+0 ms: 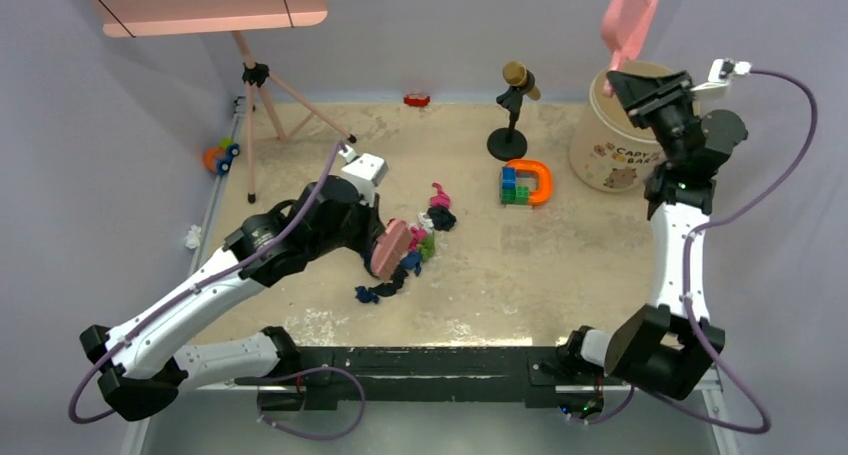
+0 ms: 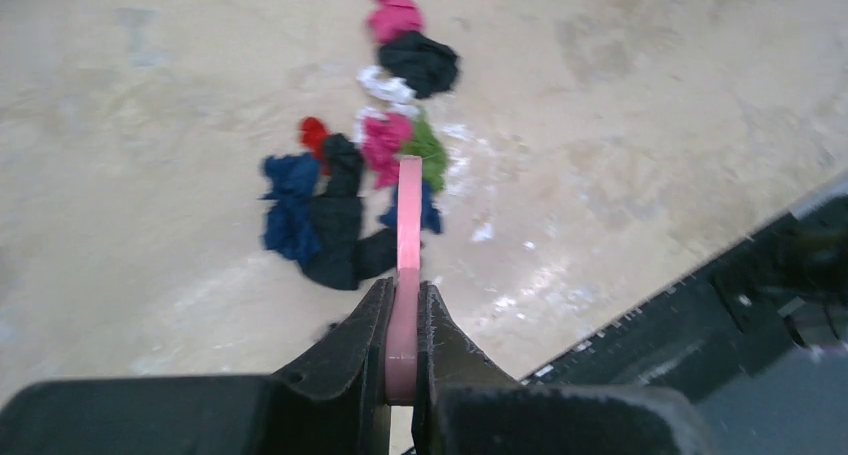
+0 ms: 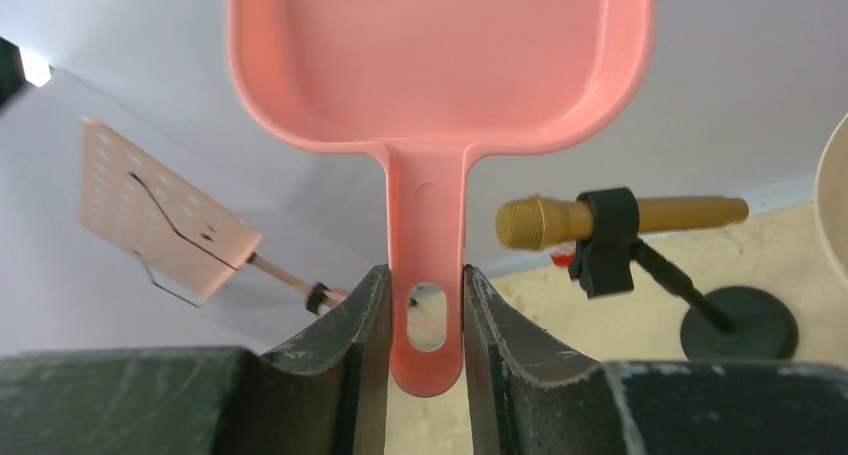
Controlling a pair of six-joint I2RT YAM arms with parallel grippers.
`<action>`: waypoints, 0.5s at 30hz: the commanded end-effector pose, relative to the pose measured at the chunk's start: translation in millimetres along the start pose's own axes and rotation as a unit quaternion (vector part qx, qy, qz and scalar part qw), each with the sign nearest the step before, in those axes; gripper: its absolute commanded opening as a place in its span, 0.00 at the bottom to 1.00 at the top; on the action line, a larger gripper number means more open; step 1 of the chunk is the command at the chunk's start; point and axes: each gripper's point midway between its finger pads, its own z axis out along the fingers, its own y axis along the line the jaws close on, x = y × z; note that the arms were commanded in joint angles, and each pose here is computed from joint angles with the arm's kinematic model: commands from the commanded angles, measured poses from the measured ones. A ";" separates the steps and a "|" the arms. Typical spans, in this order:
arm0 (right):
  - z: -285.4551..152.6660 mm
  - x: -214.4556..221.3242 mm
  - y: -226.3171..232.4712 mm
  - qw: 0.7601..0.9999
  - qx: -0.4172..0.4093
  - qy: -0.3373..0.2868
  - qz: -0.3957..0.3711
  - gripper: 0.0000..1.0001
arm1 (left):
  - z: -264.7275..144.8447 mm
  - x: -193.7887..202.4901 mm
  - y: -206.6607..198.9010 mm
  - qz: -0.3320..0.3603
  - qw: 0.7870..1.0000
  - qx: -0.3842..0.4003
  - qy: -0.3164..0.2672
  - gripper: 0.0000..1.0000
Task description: Sweep away the paper scraps from the table
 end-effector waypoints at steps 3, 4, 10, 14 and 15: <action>-27.3 102.6 -25.7 0.954 0.159 0.142 -0.213 0.00 | -42.3 -39.3 86.5 0.003 0.977 -0.205 -0.060 0.00; -33.8 123.2 -24.3 0.946 0.159 0.170 -0.226 0.00 | -46.8 -44.3 97.6 0.011 0.969 -0.241 -0.058 0.00; -88.4 220.9 -49.7 0.878 0.203 0.323 -0.289 0.00 | -55.8 -54.3 132.9 0.049 0.929 -0.365 -0.023 0.00; -130.4 287.3 -60.5 0.804 0.231 0.428 -0.344 0.00 | -45.1 -47.3 132.4 0.045 0.931 -0.363 0.004 0.00; -138.9 298.6 -60.4 0.791 0.234 0.443 -0.351 0.00 | -42.7 -45.3 132.9 0.047 0.930 -0.363 0.008 0.00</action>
